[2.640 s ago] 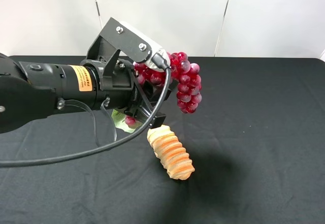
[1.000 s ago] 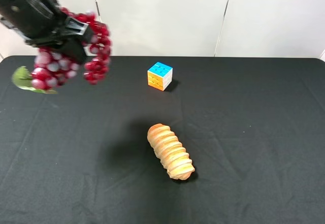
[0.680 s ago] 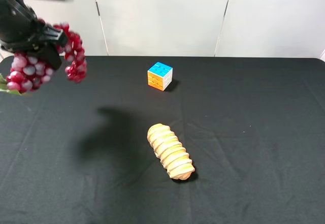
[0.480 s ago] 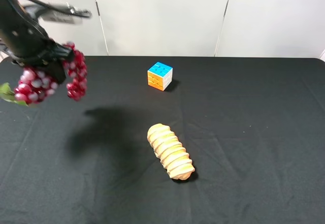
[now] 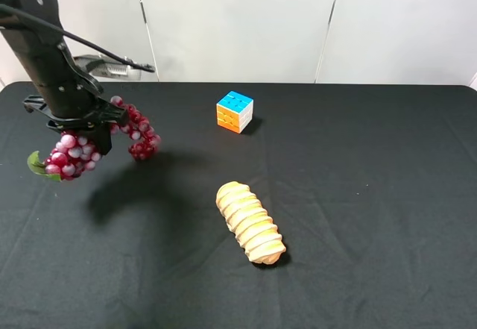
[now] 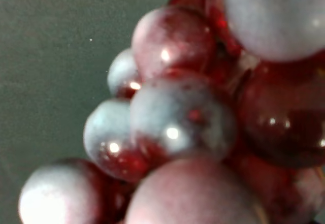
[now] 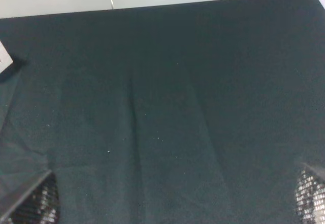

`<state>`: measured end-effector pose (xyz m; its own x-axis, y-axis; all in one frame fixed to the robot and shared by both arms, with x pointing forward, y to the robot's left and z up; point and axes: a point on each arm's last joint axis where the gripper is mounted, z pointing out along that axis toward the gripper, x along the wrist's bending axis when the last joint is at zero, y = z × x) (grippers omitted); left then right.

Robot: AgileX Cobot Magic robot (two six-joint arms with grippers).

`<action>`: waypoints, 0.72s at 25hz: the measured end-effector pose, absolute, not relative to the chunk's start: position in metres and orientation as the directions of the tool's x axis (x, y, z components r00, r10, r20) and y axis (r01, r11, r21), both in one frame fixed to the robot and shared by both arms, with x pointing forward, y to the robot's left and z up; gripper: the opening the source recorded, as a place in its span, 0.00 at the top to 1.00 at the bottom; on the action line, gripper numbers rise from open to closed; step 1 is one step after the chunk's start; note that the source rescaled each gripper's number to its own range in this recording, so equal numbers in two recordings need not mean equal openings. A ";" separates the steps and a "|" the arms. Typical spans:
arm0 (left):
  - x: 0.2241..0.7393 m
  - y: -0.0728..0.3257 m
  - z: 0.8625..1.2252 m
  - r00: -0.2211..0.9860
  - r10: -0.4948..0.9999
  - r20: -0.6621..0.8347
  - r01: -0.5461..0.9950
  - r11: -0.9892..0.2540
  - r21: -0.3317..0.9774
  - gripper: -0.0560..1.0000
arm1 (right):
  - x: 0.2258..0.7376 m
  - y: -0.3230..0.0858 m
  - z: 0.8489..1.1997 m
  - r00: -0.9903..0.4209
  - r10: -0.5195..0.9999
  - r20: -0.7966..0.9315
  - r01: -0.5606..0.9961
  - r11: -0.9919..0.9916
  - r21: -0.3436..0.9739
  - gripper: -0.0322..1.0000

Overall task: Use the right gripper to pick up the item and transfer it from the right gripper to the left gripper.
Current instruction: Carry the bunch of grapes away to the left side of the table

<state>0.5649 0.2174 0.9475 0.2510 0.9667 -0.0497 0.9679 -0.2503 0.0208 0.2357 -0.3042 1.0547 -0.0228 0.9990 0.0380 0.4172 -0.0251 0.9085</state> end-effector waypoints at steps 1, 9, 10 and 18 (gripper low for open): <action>0.566 0.217 0.945 0.251 0.967 -0.050 0.968 -0.250 0.013 0.95 | 0.236 -0.304 1.055 -0.023 0.999 0.038 0.417 -0.025 0.908 0.00; 0.570 0.216 0.936 0.249 0.967 -0.048 0.968 -0.248 0.028 0.95 | 0.236 -0.304 1.055 -0.023 0.999 0.038 0.417 -0.025 0.908 0.00; 0.571 0.216 0.936 0.250 0.967 -0.047 0.968 -0.248 0.033 0.95 | 0.236 -0.304 1.055 -0.023 0.999 0.038 0.417 -0.025 0.908 0.00; 0.571 0.218 0.936 0.260 0.965 -0.031 0.965 -0.259 0.032 0.67 | 0.236 -0.304 1.055 -0.023 0.999 0.039 0.417 -0.026 0.908 0.00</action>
<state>0.5710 0.2177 0.9356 0.2600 0.9651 -0.0310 0.9653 -0.2590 0.0316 0.2357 -0.3041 1.0547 -0.0234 0.9990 0.0390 0.4173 -0.0256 0.9084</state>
